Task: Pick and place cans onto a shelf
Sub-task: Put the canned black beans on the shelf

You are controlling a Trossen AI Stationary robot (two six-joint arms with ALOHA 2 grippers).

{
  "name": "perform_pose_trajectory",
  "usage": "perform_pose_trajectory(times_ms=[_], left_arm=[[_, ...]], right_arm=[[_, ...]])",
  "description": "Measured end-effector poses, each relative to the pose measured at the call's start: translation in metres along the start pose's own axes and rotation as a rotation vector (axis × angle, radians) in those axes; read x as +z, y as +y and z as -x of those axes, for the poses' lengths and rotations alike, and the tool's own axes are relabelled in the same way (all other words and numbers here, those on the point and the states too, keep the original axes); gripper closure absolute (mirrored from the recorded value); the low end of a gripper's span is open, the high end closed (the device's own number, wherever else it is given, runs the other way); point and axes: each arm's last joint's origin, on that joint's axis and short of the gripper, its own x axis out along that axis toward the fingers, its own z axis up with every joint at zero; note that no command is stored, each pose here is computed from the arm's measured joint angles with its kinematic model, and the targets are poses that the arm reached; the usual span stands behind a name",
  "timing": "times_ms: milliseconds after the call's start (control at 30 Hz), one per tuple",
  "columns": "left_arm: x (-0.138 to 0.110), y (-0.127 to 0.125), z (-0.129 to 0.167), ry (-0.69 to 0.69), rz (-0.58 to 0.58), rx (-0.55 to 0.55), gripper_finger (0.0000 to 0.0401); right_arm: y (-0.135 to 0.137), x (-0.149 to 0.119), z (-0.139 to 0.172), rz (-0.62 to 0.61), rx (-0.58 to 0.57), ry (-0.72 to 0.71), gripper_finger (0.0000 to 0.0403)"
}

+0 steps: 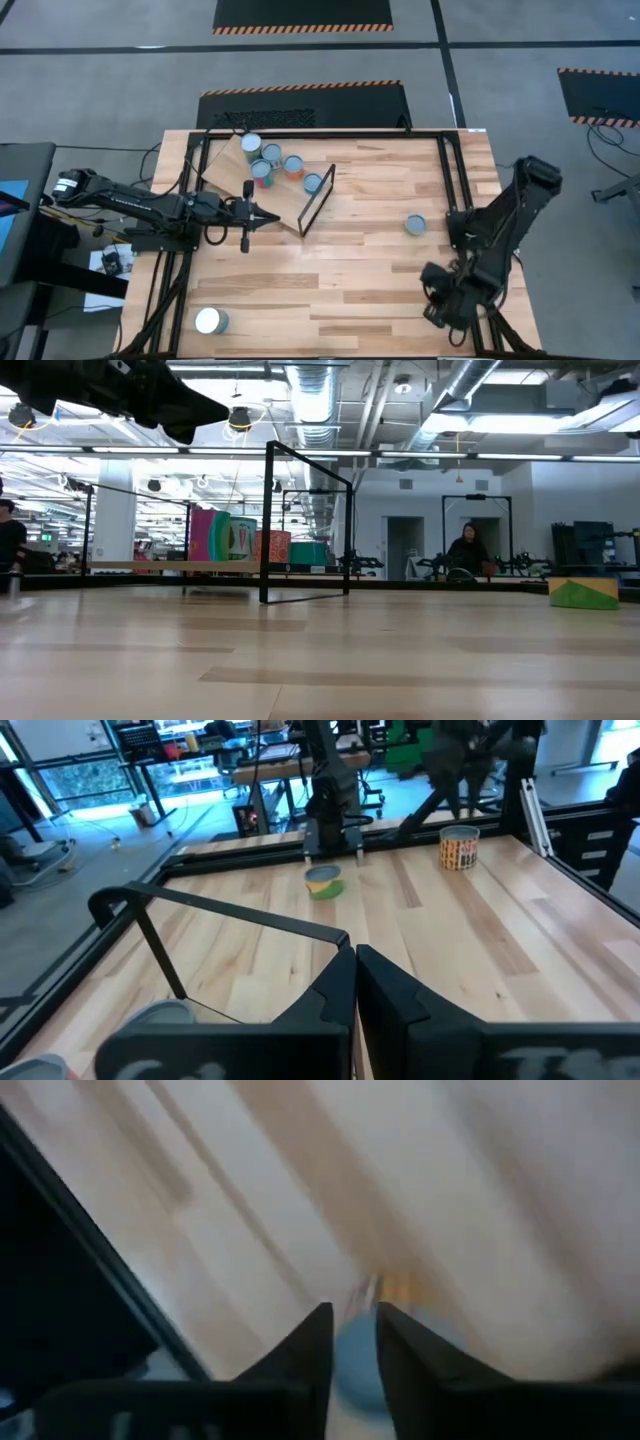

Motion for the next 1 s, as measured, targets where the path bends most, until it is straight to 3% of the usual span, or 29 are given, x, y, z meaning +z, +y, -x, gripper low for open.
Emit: perform_pose_trajectory(times_ms=[267, 433, 600, 867, 1000], left_arm=[[0.000, 0.000, 0.000, 0.000, 0.003, 0.000, 0.0400], [0.000, 0.000, 0.000, 0.001, 0.014, 0.004, 0.0400], [0.000, 0.001, 0.000, 0.003, 0.025, 0.020, 0.0400], [0.003, 0.002, 0.004, -0.018, 0.064, 0.035, 0.0400], [0.003, 0.003, 0.008, -0.010, 0.064, 0.059, 0.0400]], right_arm=[[0.014, -0.016, -0.033, -0.090, -0.111, 0.133, 0.0211], [0.015, -0.013, -0.042, -0.108, -0.155, 0.146, 0.0199], [0.015, -0.005, -0.049, -0.098, -0.188, 0.144, 0.0239], [0.022, 0.033, -0.047, 0.076, -0.106, 0.129, 0.0386], [0.026, 0.071, -0.037, 0.196, -0.051, 0.077, 0.0381]])
